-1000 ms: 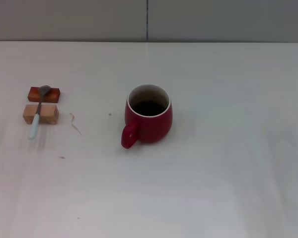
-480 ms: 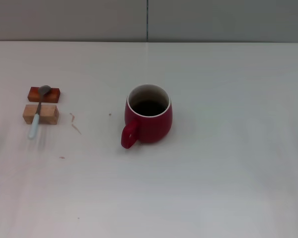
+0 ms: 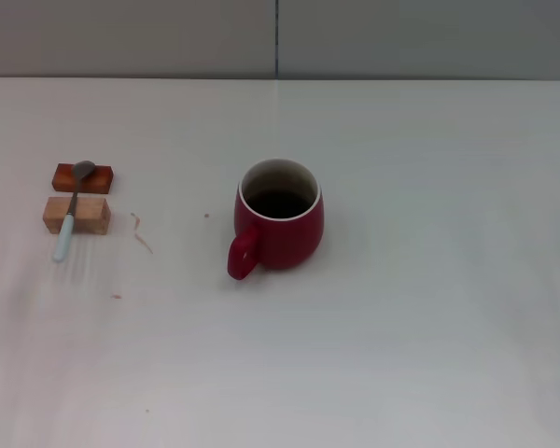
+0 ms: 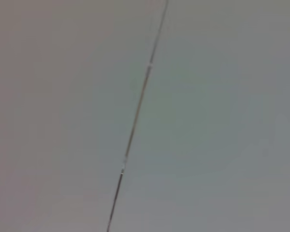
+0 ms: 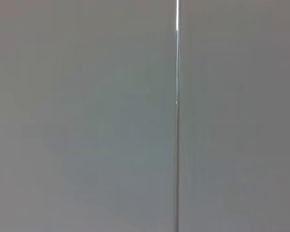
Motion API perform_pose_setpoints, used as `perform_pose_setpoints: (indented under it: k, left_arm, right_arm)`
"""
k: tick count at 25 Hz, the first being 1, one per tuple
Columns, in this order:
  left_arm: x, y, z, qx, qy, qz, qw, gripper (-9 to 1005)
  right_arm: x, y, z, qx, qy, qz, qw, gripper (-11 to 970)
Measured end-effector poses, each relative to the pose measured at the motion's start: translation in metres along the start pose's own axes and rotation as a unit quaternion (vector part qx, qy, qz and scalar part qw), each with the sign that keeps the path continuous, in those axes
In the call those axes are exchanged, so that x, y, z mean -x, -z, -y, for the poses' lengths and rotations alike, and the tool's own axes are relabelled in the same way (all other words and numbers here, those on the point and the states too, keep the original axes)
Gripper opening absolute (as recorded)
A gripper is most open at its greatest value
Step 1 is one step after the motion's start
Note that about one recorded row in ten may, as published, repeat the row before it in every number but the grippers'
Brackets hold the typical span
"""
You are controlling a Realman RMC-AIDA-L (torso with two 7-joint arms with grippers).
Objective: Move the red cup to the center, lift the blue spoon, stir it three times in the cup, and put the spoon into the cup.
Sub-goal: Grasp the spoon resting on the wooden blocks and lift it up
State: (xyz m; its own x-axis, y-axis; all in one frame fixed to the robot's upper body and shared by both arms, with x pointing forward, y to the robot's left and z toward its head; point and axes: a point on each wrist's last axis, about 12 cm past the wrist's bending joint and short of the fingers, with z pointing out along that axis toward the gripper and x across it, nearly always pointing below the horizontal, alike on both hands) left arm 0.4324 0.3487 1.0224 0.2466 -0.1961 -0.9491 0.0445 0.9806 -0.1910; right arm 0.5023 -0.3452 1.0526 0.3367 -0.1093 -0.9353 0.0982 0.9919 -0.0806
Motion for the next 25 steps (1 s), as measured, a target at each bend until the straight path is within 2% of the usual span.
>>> perform_pose_setpoints:
  k: [2,3,4,13,14,16,20,25]
  left_arm:
    - [-0.003,0.008,0.009,-0.004,-0.026,-0.002,1.000,815]
    - [-0.003,0.008,0.009,-0.004,-0.026,-0.002,1.000,815]
    - [-0.007,0.015,0.017,-0.002,-0.043,-0.008,0.999,814]
    - [-0.023,0.042,0.048,0.016,-0.091,-0.059,0.994,812]
    - [-0.027,0.047,0.057,0.017,-0.096,-0.076,0.992,812]
    - [-0.028,0.049,0.061,0.018,-0.097,-0.082,0.992,811]
    - [-0.032,0.060,0.076,0.022,-0.091,-0.110,0.990,810]
    - [-0.035,0.067,0.083,0.020,-0.075,-0.132,0.988,809]
  right_arm:
    - [-0.001,-0.009,0.000,0.005,0.007,-0.005,1.000,737]
    - [-0.001,-0.009,0.000,0.005,0.007,-0.005,1.000,751]
    - [0.000,-0.016,0.000,0.009,0.013,-0.005,1.000,765]
    - [0.000,-0.044,0.002,0.023,0.040,-0.021,0.999,761]
    - [-0.001,-0.049,0.003,0.024,0.043,-0.028,0.998,761]
    - [-0.001,-0.051,0.004,0.023,0.044,-0.031,0.998,762]
    - [-0.002,-0.056,0.006,0.020,0.052,-0.040,0.998,761]
    - [-0.003,-0.059,0.007,0.020,0.053,-0.047,0.997,761]
